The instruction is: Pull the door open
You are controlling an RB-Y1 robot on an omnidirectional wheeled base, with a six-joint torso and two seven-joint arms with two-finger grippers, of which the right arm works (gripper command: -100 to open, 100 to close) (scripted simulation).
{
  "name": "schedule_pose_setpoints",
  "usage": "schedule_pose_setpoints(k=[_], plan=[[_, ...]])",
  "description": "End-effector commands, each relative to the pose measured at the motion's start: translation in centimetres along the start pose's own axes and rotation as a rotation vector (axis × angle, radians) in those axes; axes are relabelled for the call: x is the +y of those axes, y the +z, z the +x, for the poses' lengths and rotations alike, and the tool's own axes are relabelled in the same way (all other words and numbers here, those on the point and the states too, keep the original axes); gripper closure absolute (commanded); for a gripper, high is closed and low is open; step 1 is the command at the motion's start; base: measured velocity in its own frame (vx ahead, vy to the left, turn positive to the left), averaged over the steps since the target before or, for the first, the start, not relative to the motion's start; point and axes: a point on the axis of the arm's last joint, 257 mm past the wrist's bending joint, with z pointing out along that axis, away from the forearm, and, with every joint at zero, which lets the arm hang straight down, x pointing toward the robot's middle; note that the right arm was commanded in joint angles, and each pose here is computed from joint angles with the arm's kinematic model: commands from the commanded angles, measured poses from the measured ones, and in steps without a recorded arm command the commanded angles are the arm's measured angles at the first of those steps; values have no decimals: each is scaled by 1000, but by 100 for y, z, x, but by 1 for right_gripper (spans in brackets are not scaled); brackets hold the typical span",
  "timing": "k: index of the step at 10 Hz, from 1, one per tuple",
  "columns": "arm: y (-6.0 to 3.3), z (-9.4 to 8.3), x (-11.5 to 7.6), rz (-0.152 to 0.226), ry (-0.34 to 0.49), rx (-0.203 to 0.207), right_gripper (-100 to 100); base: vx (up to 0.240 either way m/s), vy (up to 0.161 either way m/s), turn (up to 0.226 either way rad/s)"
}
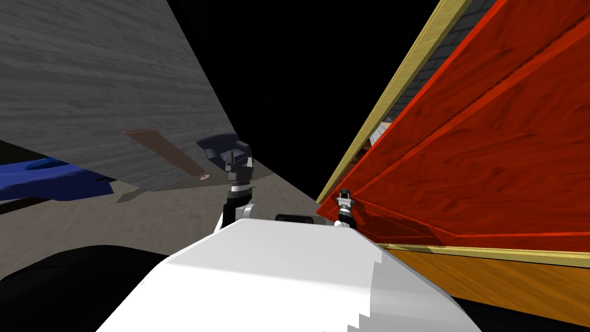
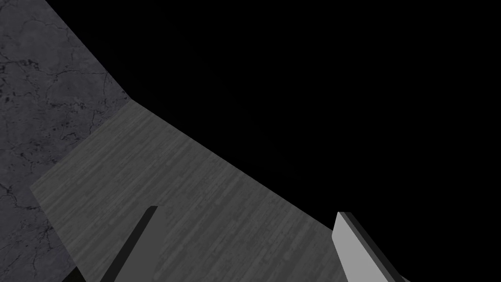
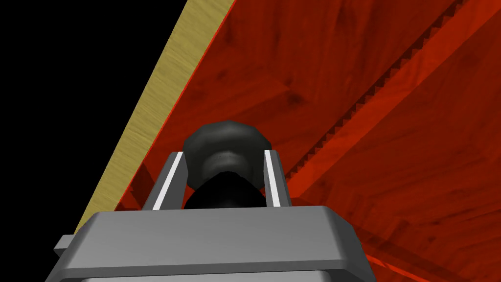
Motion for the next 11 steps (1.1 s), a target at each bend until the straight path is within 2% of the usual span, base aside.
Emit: schedule_pose_setpoints(k=[1,11], plan=[[-45,-70,-64,13,51,-22,100,-24,-7,18],[-32,-71,-75,5,304,-29,100,-23,-13,24]])
